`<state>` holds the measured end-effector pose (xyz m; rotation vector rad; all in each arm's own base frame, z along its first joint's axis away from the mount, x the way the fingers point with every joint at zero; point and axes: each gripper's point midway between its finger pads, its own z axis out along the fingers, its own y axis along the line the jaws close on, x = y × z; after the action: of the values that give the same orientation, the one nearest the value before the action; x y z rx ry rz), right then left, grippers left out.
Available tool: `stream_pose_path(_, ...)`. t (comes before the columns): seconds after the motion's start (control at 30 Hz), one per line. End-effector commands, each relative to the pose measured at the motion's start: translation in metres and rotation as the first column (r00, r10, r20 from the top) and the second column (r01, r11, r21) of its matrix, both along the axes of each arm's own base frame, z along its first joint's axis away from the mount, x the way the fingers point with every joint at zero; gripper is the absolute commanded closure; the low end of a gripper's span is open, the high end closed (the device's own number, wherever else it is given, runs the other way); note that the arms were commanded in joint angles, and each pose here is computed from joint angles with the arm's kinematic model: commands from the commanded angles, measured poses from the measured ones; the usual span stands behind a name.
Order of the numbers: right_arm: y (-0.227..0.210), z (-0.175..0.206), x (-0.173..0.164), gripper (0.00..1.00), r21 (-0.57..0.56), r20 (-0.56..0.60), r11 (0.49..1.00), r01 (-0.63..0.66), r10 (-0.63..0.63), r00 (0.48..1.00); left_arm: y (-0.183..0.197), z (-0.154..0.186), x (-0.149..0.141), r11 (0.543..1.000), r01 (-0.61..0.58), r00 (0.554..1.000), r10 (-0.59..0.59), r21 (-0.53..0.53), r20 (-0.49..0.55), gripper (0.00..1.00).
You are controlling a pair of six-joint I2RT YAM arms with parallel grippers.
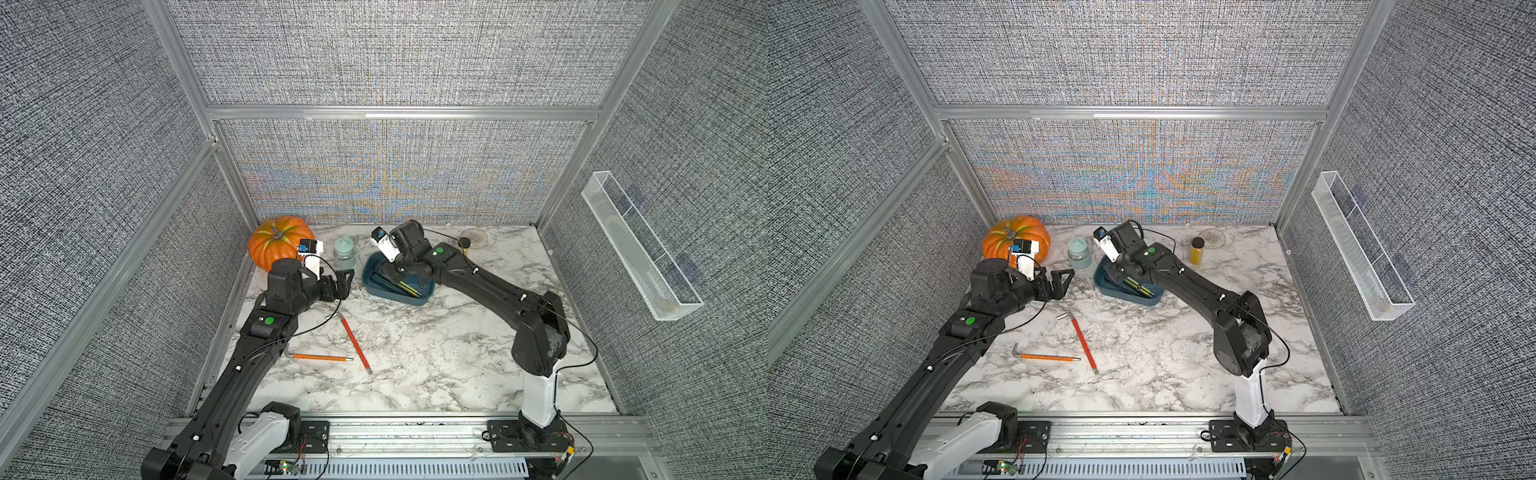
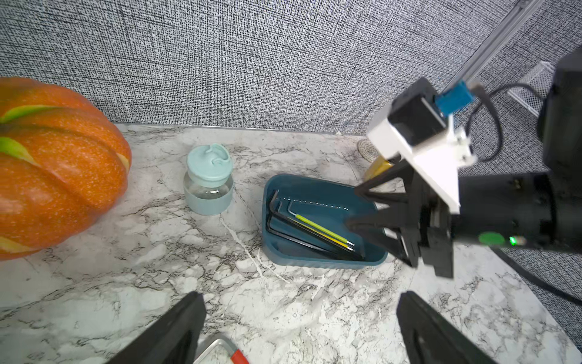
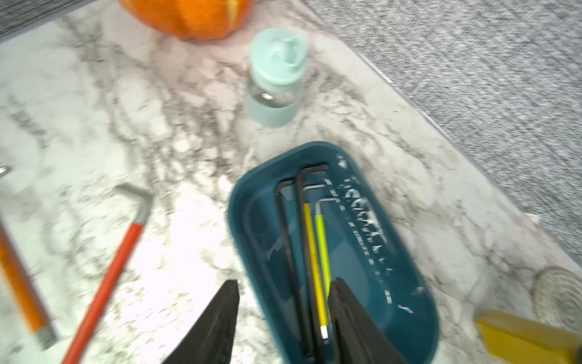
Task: Put the hex key on the desktop into the storage box
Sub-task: Pick up the Allen key from the center of the board.
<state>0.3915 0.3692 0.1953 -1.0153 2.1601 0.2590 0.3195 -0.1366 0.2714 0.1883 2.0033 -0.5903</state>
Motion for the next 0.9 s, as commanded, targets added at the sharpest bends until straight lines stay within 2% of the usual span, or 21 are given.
stream_pose_path(0.0, 0.017, -0.018, -0.035, 0.48, 0.028, -0.086, 0.999, -0.02, 0.022, 0.996, 0.007, 0.01, 0.003, 0.999, -0.041, 0.998, 0.042, -0.006, 0.047, 0.0)
stream_pose_path(0.27, 0.056, -0.058, -0.094, 0.48, 0.052, -0.215, 0.997, -0.059, 0.069, 0.974, 0.018, 0.046, -0.005, 0.994, -0.095, 0.981, 0.103, -0.055, 0.167, 0.0)
stream_pose_path(0.4, 0.072, -0.086, -0.116, 0.48, 0.017, -0.265, 0.997, -0.073, 0.074, 0.961, 0.024, 0.064, -0.013, 0.989, -0.113, 0.963, 0.133, -0.096, 0.236, 0.0)
stream_pose_path(0.6, 0.087, -0.124, -0.14, 0.49, -0.031, -0.343, 0.998, -0.061, 0.047, 0.938, 0.028, 0.063, -0.015, 0.988, -0.128, 0.961, 0.144, -0.081, 0.235, 0.0)
stream_pose_path(0.87, 0.099, -0.149, -0.159, 0.54, -0.067, -0.392, 0.995, -0.068, 0.036, 0.919, 0.026, 0.058, -0.016, 0.99, -0.116, 0.965, 0.131, -0.077, 0.226, 0.0)
